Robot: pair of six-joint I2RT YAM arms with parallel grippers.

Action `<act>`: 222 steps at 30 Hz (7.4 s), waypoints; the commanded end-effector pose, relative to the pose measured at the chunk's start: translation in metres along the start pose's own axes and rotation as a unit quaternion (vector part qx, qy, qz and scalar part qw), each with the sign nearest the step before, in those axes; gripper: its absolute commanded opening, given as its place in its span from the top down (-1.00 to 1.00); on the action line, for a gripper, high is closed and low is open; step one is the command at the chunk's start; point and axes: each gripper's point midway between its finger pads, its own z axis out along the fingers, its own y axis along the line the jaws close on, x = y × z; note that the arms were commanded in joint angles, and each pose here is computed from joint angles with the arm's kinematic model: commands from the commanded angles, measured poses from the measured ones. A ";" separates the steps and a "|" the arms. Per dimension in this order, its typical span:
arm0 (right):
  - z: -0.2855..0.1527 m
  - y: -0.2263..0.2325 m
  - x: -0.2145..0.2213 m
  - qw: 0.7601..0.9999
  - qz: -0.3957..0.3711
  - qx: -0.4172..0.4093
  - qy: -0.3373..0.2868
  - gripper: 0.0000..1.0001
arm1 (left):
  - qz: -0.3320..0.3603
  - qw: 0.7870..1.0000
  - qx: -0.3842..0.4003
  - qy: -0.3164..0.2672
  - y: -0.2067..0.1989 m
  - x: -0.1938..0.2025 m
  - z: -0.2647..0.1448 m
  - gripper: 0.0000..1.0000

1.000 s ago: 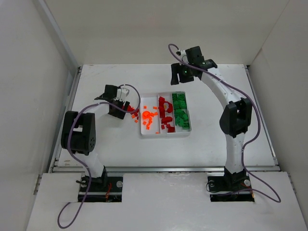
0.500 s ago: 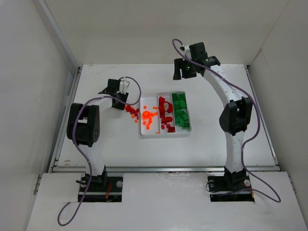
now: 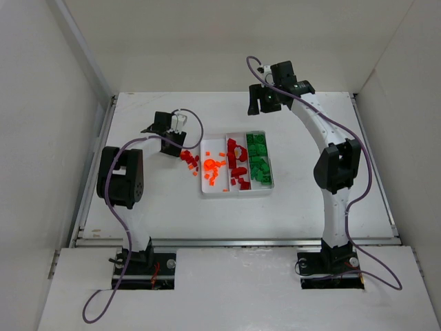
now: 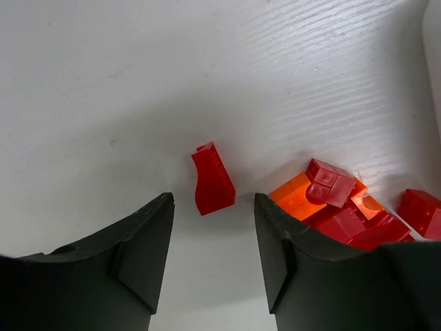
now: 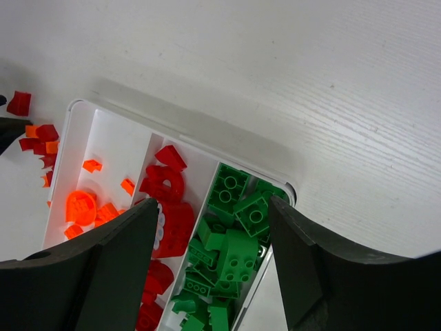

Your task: Sort the legos into containers by color

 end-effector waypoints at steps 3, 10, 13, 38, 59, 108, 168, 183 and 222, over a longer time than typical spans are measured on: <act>-0.004 0.004 -0.008 1.000 -0.002 -0.008 -0.010 -0.41 | -0.002 1.000 0.027 0.010 -0.013 -0.003 0.009 0.09; -0.008 0.004 -0.011 1.000 -0.003 -0.004 -0.015 -0.41 | -0.002 1.000 0.011 0.021 -0.007 0.000 0.013 0.73; -0.008 0.004 -0.011 1.000 -0.003 -0.004 -0.015 -0.41 | 0.016 1.000 -0.006 0.026 0.001 0.001 0.010 1.00; -0.059 -0.005 0.011 0.998 -0.021 0.046 -0.024 -0.41 | 0.282 0.923 0.233 -0.118 -0.237 -0.087 -0.079 1.00; -0.081 0.017 0.001 0.999 -0.024 0.001 -0.049 -0.41 | 0.235 0.937 0.211 -0.153 -0.232 -0.123 -0.128 -0.45; -0.044 0.093 -0.003 0.998 -0.048 -0.031 -0.039 -0.43 | 0.113 0.990 0.081 0.023 -0.045 0.023 -0.001 0.31; -0.101 0.017 0.044 0.998 0.007 0.024 -0.055 -0.43 | 0.340 0.891 0.286 -0.090 -0.297 -0.045 -0.108 0.07; -0.104 0.024 0.044 0.998 0.004 0.004 -0.061 -0.43 | 0.282 0.928 0.190 -0.149 -0.247 -0.093 -0.153 -0.71; -0.067 0.021 0.004 0.999 -0.009 0.001 -0.054 -0.43 | 0.047 0.997 0.032 0.050 -0.018 0.006 0.005 0.25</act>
